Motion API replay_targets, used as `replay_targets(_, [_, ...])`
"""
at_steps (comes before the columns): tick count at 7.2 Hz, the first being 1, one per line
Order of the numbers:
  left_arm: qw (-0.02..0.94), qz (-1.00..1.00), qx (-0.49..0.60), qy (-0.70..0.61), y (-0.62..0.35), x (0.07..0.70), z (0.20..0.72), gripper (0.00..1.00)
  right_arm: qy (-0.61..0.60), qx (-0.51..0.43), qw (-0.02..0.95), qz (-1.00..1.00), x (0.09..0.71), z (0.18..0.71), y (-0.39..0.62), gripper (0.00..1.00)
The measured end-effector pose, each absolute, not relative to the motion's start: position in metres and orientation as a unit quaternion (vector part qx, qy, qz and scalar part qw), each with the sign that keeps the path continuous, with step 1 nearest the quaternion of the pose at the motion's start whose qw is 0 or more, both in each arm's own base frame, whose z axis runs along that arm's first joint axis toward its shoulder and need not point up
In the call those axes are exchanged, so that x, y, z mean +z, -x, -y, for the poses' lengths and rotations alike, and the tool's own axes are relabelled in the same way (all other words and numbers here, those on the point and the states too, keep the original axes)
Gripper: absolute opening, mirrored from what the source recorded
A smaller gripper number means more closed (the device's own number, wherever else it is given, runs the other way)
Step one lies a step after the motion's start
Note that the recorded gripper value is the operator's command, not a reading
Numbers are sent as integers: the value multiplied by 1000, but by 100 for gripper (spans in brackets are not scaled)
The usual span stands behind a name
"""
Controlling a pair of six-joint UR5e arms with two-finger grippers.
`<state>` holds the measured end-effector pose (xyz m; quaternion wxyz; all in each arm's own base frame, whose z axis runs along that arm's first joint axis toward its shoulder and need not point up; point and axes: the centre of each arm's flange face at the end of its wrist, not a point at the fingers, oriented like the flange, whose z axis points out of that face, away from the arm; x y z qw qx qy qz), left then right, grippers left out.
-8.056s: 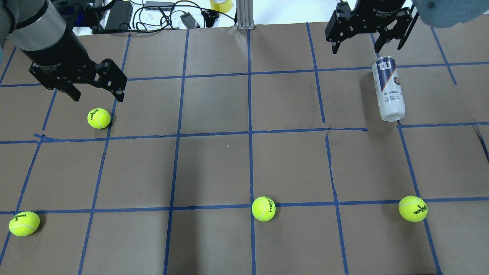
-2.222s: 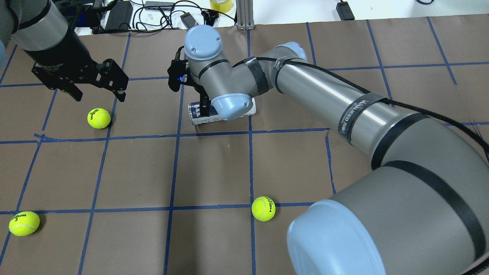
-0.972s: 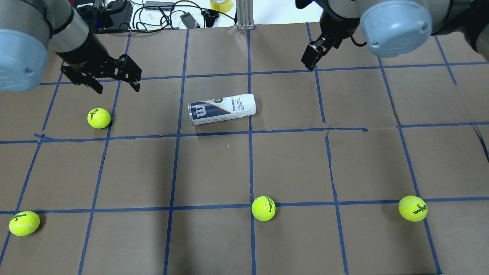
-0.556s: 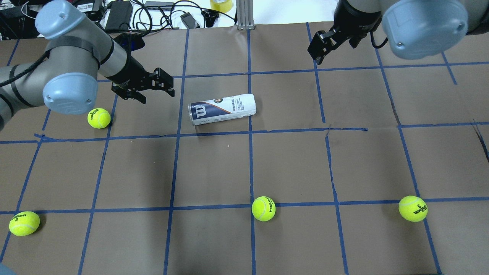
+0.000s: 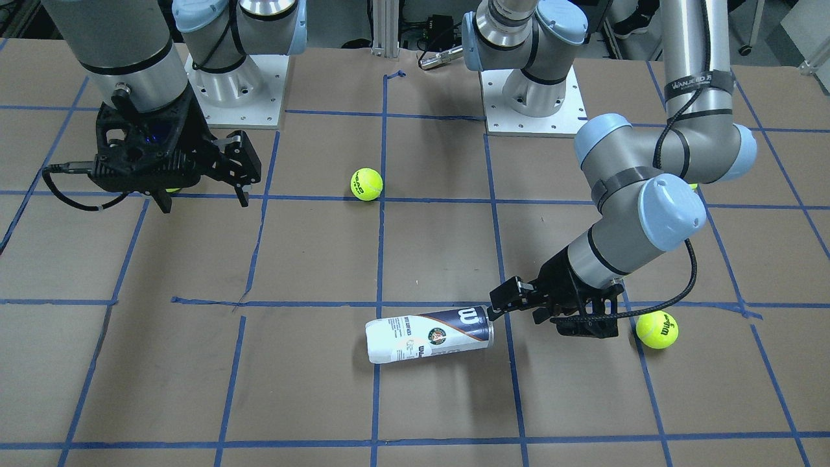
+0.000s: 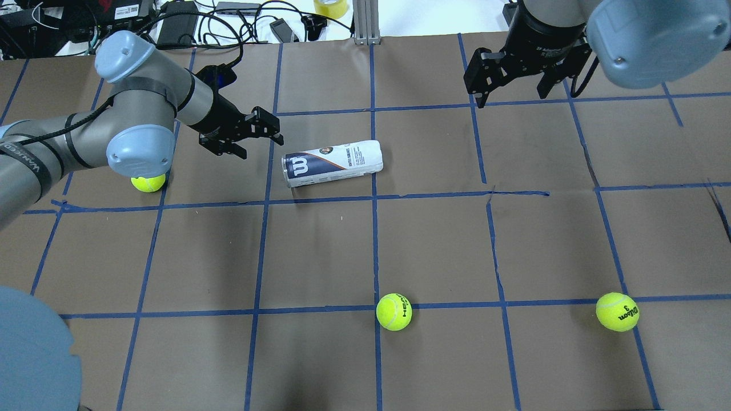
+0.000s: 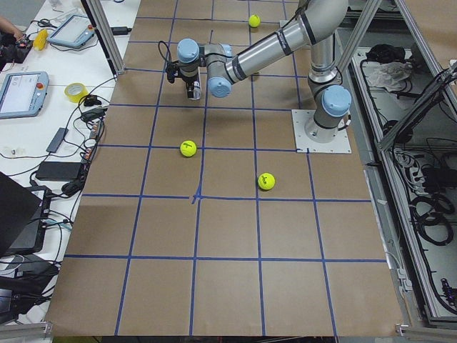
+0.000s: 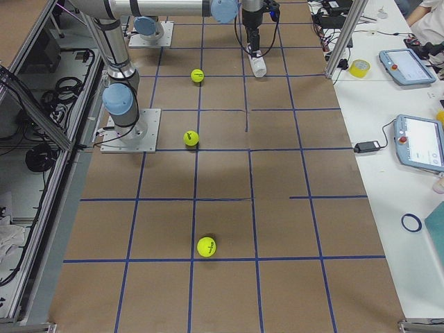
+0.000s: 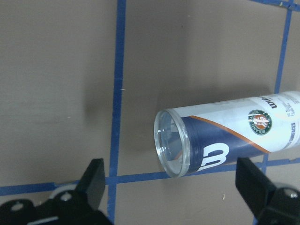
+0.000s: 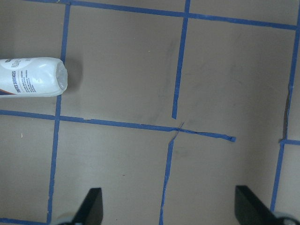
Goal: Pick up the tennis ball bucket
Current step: 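Move the left gripper to the open end of the lying can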
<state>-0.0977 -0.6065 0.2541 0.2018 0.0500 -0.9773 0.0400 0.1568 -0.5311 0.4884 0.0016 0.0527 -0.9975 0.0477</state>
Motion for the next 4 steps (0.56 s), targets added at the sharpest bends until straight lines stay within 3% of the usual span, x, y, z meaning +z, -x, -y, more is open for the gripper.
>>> replay_targets(4, [263, 963, 17, -56, 108, 201, 618, 100, -16, 16, 4, 1000, 510, 525, -140, 100])
